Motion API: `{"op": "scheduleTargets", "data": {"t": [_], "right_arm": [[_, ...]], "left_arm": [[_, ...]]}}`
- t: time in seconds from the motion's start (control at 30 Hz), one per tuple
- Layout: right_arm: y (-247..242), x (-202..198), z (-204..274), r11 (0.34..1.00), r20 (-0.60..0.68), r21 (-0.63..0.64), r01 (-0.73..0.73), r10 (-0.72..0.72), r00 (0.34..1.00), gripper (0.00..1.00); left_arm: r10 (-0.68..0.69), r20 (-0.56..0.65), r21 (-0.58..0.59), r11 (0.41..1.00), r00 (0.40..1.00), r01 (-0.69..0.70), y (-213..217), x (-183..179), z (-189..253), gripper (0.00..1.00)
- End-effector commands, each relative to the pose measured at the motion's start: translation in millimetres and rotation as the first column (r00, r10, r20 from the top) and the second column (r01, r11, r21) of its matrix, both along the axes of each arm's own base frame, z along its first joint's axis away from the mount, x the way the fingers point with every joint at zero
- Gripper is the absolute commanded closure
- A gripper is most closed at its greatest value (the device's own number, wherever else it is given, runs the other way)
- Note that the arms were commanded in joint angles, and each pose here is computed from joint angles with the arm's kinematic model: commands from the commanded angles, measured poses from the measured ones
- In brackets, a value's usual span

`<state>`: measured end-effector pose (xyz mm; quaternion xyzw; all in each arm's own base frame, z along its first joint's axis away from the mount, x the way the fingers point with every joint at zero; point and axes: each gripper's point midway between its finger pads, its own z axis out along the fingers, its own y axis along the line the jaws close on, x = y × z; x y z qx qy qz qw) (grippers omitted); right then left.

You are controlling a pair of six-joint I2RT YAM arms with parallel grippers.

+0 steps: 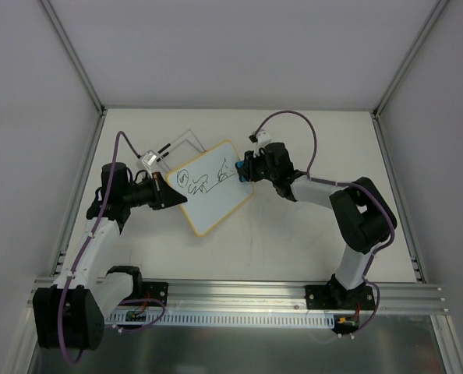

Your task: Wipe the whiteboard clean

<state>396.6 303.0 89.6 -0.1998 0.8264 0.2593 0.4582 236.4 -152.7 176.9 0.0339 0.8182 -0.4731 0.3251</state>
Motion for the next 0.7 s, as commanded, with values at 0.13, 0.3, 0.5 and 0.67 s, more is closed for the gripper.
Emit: {"op": "scheduleTargets", "data": {"t": [0.13, 0.3, 0.5, 0.67], "right_arm": [[-8.1, -38.5, -47.0, 0.998, -0.158, -0.043, -0.054, 0.047, 0.986, 1.00], [-1.1, -30.1, -32.5, 0.998, -0.131, -0.018, -0.064, 0.061, 0.990, 1.00], [13.6, -14.6, 7.7, 0.997, -0.050, 0.024, -0.080, 0.081, 0.995, 1.00], [41.5, -2.2, 51.6, 0.991, 0.043, 0.068, -0.117, 0.115, 0.992, 1.00]], "left_arm": [[-0.137, 0.148, -0.037, 0.989, 0.979, 0.144, -14.6, -8.6, 29.5, 1.00], [-0.140, 0.148, -0.038, 0.988, 0.979, 0.147, -14.9, -9.1, 29.7, 1.00], [-0.141, 0.147, -0.039, 0.988, 0.979, 0.148, -15.0, -9.5, 29.6, 1.00], [-0.142, 0.143, -0.040, 0.988, 0.979, 0.150, -15.1, -9.2, 28.8, 1.00]]}}
